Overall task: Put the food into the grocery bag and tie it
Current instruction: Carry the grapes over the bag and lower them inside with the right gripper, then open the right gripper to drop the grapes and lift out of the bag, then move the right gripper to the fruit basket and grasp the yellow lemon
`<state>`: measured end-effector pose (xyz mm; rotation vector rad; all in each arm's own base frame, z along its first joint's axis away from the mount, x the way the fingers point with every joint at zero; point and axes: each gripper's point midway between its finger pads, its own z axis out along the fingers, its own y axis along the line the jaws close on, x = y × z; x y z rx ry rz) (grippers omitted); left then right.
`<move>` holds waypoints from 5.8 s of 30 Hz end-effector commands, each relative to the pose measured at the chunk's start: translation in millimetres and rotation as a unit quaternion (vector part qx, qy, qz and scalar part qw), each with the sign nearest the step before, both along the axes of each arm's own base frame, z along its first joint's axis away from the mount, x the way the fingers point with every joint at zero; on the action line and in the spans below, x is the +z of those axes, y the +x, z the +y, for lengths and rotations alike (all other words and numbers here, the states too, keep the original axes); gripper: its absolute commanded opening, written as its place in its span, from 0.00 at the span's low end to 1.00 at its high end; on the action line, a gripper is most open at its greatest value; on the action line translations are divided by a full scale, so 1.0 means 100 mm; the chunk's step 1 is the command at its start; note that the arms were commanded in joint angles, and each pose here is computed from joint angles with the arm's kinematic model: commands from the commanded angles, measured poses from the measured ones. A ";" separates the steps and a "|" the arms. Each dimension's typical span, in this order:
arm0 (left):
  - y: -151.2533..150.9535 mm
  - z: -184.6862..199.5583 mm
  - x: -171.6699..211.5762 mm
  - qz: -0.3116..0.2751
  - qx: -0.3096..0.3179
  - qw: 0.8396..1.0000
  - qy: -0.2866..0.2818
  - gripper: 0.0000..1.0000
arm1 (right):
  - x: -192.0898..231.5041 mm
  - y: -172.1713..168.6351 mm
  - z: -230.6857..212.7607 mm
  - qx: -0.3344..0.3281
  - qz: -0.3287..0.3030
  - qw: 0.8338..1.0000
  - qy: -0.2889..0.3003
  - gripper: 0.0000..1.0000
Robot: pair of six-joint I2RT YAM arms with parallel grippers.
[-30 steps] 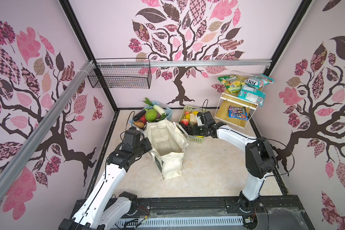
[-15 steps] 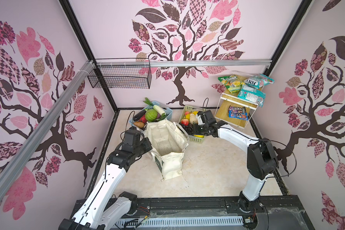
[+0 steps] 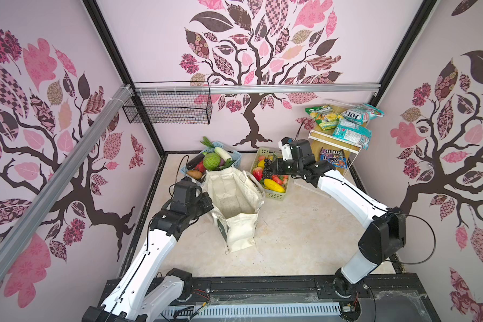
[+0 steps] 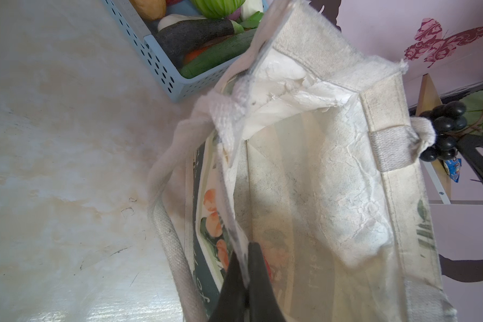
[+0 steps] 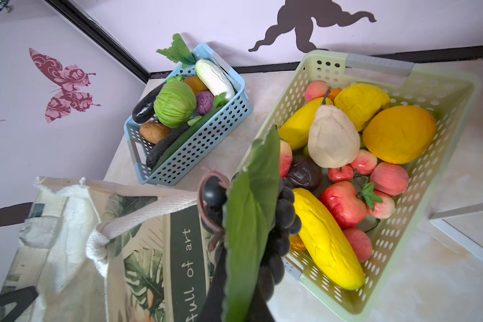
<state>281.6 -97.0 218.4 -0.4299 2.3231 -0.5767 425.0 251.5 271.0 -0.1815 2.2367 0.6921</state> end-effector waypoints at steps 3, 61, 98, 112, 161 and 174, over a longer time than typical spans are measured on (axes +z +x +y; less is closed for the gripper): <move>0.02 -0.05 0.03 -0.009 -0.016 1.000 -0.008 0.02 | 0.56 -0.19 0.04 0.030 -0.044 0.998 0.027 0.02; -0.07 -0.31 0.18 -0.030 -0.087 0.996 -0.016 0.03 | -1.12 -1.53 1.72 0.337 0.032 0.926 -0.169 0.00; -0.09 -0.18 0.15 -0.030 -0.057 0.998 0.004 0.02 | -0.60 -1.45 1.61 0.276 0.035 0.952 -0.129 0.60; -0.07 -0.24 0.14 -0.025 -0.068 0.997 -0.006 0.03 | 0.42 -0.86 0.59 0.114 -0.049 0.992 -0.005 0.74; -0.09 -0.26 0.15 -0.023 -0.088 0.996 0.012 0.02 | -2.21 0.51 -0.33 -0.002 0.134 0.947 -0.293 0.76; -0.12 -0.23 0.17 -0.024 -0.086 0.996 0.014 0.02 | -1.64 0.54 -0.22 -0.005 0.102 0.965 -0.243 0.59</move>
